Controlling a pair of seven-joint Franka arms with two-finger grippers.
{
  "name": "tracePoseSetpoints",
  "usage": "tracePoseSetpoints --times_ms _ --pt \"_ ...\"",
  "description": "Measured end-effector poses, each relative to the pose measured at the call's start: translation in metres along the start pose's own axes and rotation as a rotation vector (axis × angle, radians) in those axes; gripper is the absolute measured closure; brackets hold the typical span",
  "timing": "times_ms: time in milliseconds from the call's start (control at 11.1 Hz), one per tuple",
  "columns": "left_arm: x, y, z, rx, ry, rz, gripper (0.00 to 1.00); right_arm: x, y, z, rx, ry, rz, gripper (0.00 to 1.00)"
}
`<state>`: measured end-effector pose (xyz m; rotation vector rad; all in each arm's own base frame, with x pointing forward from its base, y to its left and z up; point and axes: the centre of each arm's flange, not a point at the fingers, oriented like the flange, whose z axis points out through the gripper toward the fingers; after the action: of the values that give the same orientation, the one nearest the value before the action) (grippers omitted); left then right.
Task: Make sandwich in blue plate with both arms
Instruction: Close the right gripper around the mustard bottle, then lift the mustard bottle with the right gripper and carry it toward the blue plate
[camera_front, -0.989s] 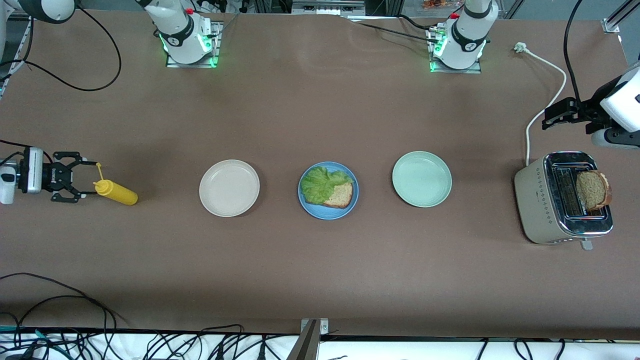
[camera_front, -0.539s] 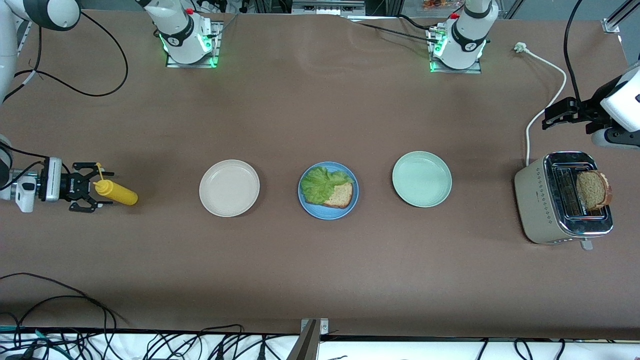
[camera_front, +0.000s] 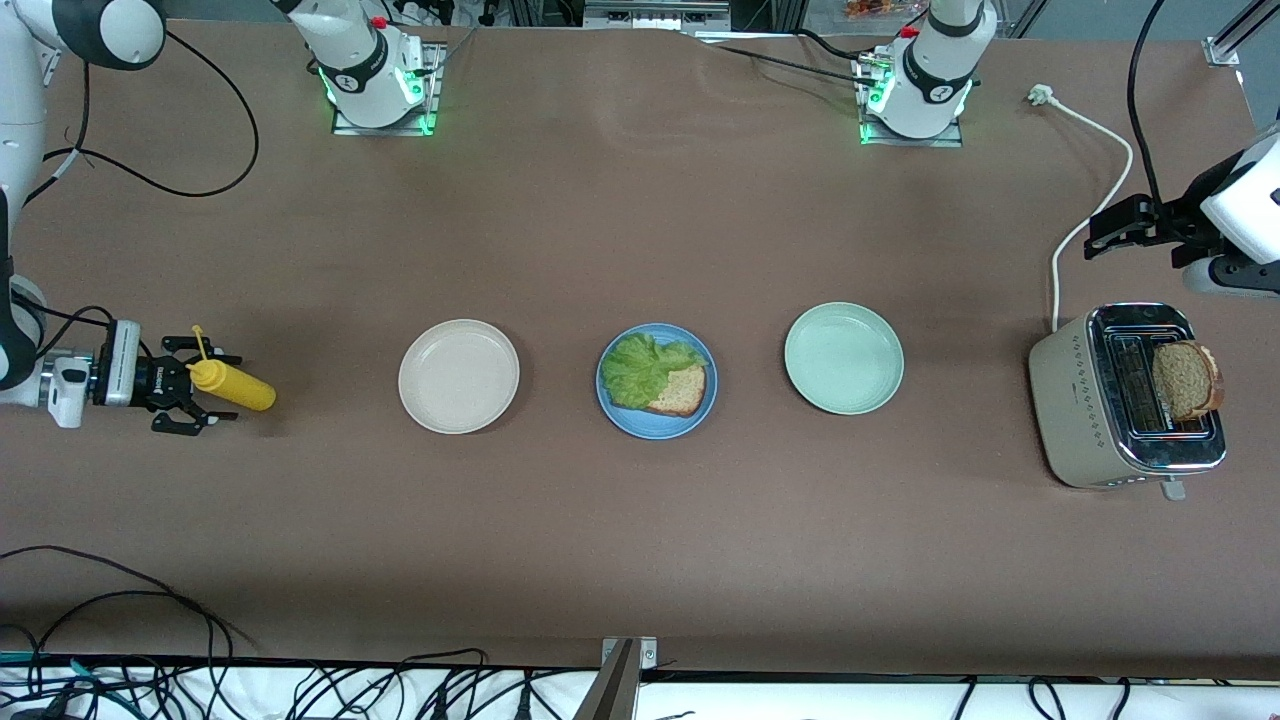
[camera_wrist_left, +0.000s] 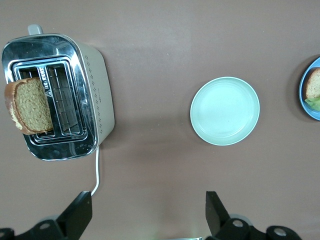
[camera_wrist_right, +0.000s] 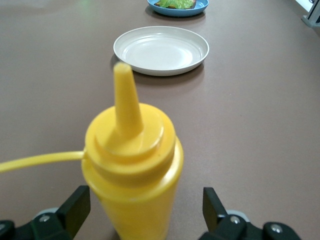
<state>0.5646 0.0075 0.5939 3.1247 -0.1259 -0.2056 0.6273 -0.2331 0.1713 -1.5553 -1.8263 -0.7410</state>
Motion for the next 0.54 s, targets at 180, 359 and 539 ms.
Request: tracePoseSetpoints --times_ms 180,359,539 --pt "0.000 0.000 0.000 0.000 0.000 0.000 0.00 -0.006 0.000 0.006 -0.016 0.008 -0.031 0.00" --pt "0.000 0.000 0.000 0.000 0.000 0.000 0.00 -0.013 0.000 0.013 -0.034 0.025 -0.046 0.00" --pt "0.000 0.000 0.000 0.000 0.000 0.000 0.00 -0.019 -0.001 0.021 -0.045 0.040 -0.048 0.00"
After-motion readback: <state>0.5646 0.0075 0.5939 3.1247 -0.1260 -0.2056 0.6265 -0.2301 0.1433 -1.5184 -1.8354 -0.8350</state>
